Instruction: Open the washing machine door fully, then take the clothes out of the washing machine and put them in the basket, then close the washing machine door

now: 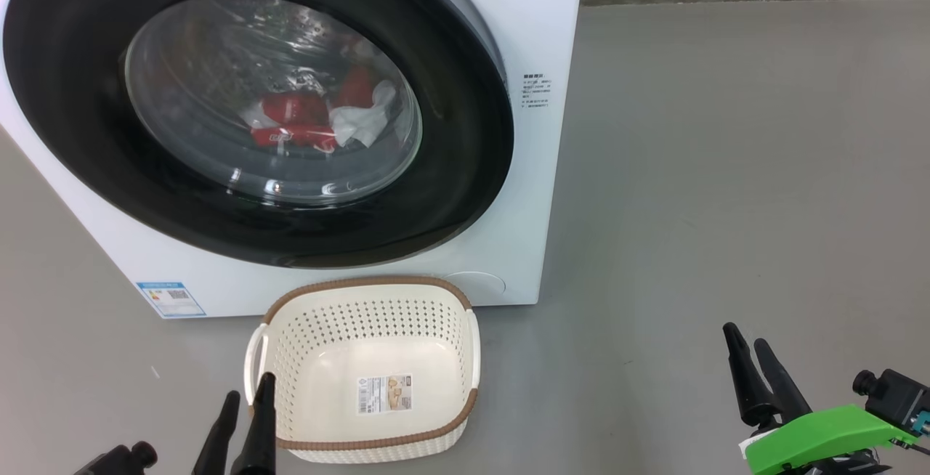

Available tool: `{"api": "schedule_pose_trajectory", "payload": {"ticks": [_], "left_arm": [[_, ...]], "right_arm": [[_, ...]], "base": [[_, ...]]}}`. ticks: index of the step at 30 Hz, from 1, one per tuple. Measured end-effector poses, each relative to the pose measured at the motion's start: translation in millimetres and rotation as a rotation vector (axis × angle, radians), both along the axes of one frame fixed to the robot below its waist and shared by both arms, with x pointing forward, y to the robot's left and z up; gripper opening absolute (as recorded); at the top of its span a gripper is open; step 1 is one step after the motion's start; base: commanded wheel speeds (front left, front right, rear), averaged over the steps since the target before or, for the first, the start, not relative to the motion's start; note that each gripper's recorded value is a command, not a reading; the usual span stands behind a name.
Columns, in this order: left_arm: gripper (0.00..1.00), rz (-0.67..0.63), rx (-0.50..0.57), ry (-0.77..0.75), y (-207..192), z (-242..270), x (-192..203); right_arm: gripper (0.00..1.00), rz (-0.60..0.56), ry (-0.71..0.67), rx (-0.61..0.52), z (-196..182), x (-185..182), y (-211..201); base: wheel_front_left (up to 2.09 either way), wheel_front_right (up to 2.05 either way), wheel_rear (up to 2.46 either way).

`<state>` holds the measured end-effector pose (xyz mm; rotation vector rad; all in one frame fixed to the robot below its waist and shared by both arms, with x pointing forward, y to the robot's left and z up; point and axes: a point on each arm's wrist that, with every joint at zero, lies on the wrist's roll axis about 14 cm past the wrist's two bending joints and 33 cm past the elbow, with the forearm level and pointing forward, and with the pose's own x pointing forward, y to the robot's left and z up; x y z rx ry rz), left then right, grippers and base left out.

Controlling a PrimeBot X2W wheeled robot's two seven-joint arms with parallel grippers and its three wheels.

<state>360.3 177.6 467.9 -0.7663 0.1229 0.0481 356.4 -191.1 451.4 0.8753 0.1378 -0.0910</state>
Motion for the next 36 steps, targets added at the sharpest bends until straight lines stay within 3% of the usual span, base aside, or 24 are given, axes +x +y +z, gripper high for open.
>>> {"api": "schedule_pose_trajectory", "payload": {"ticks": [36], "left_arm": [[1.00, -0.058, 0.466, -0.120, -7.8, 22.0, 3.2]], "right_arm": [[1.00, 0.065, -0.075, -0.398, 13.0, 0.3, 1.7]], "base": [[0.00, 0.00, 0.00]]}}
